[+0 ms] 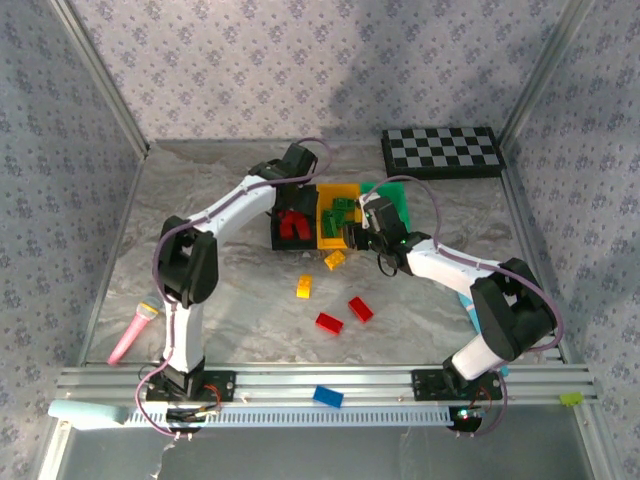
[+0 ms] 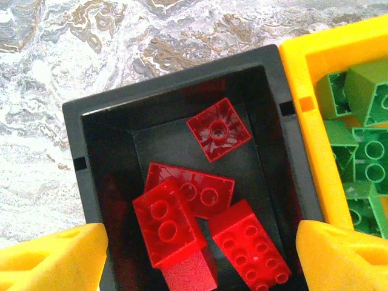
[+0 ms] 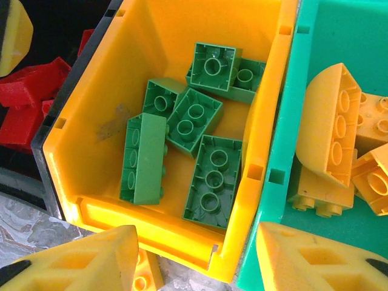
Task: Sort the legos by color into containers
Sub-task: Place the lego in the container, then pick up the lego from the middle-left of the table.
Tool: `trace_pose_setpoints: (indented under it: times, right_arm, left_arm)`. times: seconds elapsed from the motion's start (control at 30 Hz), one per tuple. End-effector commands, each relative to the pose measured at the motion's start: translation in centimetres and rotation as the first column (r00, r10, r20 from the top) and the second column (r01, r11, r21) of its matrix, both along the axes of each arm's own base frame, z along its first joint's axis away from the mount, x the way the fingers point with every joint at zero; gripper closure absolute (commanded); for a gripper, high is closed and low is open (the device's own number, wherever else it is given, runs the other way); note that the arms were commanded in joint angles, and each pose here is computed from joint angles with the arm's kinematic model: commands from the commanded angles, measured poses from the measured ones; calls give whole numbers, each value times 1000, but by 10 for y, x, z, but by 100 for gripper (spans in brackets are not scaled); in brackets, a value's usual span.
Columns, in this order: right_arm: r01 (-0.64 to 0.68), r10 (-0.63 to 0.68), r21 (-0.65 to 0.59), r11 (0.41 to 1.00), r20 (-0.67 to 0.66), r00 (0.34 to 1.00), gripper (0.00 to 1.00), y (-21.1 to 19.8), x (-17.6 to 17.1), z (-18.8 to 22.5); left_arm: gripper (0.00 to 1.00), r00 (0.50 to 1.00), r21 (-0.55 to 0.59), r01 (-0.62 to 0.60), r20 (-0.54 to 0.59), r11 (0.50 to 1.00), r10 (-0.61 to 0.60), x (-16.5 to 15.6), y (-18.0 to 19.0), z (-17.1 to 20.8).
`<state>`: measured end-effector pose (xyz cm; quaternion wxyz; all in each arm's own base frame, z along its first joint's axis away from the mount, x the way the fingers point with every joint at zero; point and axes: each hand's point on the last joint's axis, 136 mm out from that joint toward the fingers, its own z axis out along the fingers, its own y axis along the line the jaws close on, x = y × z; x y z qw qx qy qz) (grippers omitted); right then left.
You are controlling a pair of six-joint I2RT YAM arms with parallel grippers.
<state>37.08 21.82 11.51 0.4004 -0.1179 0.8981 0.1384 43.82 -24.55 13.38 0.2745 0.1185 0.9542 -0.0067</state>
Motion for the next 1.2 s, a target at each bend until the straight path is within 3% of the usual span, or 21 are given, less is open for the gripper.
trace_pose_setpoints:
  times: [0.0,0.5,0.7,0.97,1.17]
  right_arm:
    - [20,-20,17,1000,7,1000,44,-4,0,4]
    - [63,-63,29,998,-2,998,44,-17,5,-1]
    - [73,-73,24,997,1,997,44,-21,5,-1]
    - [93,-94,18,995,20,995,44,-28,6,2]
    - [125,-125,25,992,23,992,44,-38,7,2]
  left_arm:
    - [18,998,-23,37,57,999,-36,-18,-10,31]
    - [18,982,-3,155,111,988,-153,-87,-56,21]
    - [18,970,-22,227,94,974,-224,-121,-77,11]
    - [19,940,47,338,40,940,-340,-160,-101,-11]
    - [19,923,4,385,2,923,-385,-184,-114,-26]
